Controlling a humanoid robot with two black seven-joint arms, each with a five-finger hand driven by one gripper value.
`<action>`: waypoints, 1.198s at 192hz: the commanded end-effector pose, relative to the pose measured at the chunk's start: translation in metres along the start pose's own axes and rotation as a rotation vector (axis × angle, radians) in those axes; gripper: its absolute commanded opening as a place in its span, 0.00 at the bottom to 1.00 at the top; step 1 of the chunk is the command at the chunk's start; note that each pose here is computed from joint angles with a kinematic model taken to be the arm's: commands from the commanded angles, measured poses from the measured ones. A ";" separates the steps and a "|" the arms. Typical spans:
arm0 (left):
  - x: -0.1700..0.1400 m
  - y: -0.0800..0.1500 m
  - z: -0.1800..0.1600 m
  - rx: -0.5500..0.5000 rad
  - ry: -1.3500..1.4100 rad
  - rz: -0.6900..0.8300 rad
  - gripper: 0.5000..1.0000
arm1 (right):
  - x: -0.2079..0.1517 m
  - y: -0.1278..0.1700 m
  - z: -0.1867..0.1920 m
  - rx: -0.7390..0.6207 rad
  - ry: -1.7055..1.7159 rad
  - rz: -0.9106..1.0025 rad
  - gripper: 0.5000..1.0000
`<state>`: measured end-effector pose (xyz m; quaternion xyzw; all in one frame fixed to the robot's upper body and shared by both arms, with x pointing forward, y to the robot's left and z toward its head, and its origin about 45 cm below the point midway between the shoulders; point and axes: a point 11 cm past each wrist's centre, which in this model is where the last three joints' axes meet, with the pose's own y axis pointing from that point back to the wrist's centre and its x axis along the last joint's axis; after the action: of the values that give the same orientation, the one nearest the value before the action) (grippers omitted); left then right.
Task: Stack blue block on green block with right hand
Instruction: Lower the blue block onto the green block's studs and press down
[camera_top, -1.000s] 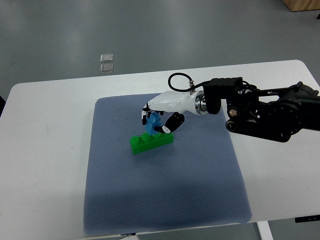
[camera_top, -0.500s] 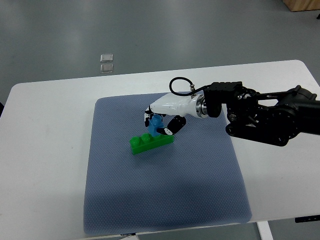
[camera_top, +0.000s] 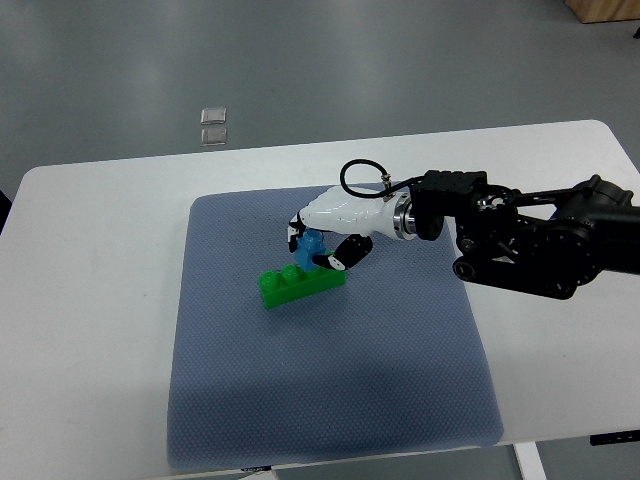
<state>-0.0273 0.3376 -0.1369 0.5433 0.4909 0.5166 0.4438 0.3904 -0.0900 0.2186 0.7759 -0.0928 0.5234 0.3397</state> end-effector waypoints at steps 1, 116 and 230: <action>0.000 0.000 0.000 0.000 0.000 -0.001 1.00 | -0.004 0.000 -0.001 0.007 0.012 -0.001 0.07; 0.000 0.000 0.000 0.001 0.000 0.000 1.00 | -0.019 0.001 0.000 0.007 0.034 -0.018 0.07; 0.000 0.000 0.000 0.000 0.000 -0.001 1.00 | -0.028 -0.005 0.002 0.001 0.072 0.004 0.07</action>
<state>-0.0273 0.3376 -0.1369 0.5432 0.4909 0.5165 0.4439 0.3821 -0.0935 0.1911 0.7568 -0.0813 0.5509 0.3424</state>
